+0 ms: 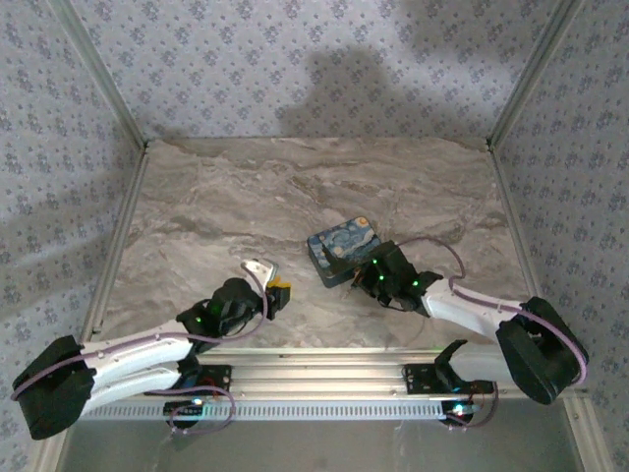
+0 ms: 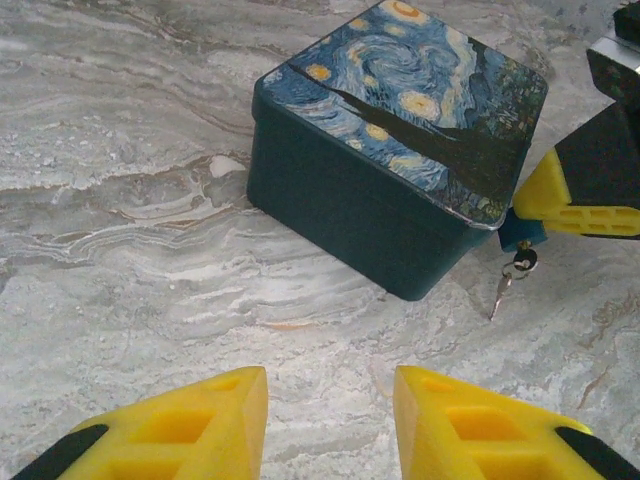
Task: Unlock a padlock with a key
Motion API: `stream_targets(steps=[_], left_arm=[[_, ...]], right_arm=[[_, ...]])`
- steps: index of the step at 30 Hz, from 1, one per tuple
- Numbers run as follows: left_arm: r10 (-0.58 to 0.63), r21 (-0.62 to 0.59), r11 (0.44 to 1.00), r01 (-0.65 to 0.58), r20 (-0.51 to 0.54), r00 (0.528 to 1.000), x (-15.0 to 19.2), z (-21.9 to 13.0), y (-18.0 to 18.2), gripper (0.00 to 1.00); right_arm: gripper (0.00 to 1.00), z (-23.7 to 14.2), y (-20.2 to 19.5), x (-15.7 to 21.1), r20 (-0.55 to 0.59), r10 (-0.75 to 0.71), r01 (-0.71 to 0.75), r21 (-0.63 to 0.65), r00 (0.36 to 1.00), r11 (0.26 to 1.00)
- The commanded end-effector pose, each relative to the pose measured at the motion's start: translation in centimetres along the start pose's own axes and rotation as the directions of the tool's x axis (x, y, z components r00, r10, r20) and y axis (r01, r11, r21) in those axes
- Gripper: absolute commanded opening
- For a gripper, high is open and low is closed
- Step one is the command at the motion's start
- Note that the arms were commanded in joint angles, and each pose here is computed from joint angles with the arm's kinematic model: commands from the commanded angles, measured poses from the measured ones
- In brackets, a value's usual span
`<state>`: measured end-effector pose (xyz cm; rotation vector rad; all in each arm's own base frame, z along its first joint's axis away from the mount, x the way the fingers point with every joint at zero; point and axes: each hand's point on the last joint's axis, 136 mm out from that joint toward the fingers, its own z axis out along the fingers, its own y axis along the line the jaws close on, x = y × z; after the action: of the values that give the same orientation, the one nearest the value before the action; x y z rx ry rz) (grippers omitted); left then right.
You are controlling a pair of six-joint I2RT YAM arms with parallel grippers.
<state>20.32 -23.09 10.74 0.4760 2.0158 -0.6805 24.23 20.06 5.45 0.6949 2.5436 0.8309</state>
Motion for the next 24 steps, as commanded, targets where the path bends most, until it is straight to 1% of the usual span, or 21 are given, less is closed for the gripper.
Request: stream_targets(steps=[1, 4, 14, 17, 19, 22, 24], left_arm=[[-0.050, 0.039, 0.998, 0.050, 0.004, 0.999, -1.8, 0.3, -1.2, 0.38], [-0.053, 0.071, 0.996, 0.054, -0.013, 0.998, -2.2, 0.5, -2.1, 0.37], [-0.031, 0.081, 0.996, 0.031, -0.003, 1.000, -3.1, -0.2, -2.5, 0.37], [-0.063, 0.075, 0.995, 0.062, 0.012, 0.998, -3.5, -0.1, -2.4, 0.37], [-0.075, 0.112, 0.991, 0.072, 0.022, 0.997, -4.3, 0.0, -3.3, 0.36], [-0.058, 0.130, 0.990, 0.060, -0.017, 0.998, -4.5, 0.8, -4.1, 0.36], [-0.046, 0.134, 0.990, 0.051, -0.035, 0.998, -4.5, 1.2, -4.4, 0.35]], right_arm=[[0.00, -0.7, 0.7, -1.2, 0.077, 0.050, -0.049, -0.010, 0.996, 0.999], [0.00, -1.1, 0.5, -1.6, 0.110, 0.071, -0.070, -0.010, 0.991, 0.997], [0.00, -1.6, 0.4, -1.4, 0.155, 0.080, -0.078, -0.016, 0.985, 0.997], [0.00, -2.1, 0.5, -1.6, 0.164, 0.086, -0.084, -0.022, 0.983, 0.996], [0.00, -2.7, 0.5, -2.1, 0.184, 0.097, -0.093, -0.030, 0.978, 0.995], [0.00, -3.7, -0.5, -2.8, 0.235, 0.122, -0.122, -0.015, 0.964, 0.992], [0.00, -3.8, -1.4, -3.1, 0.256, 0.150, -0.148, -0.026, 0.955, 0.989]])
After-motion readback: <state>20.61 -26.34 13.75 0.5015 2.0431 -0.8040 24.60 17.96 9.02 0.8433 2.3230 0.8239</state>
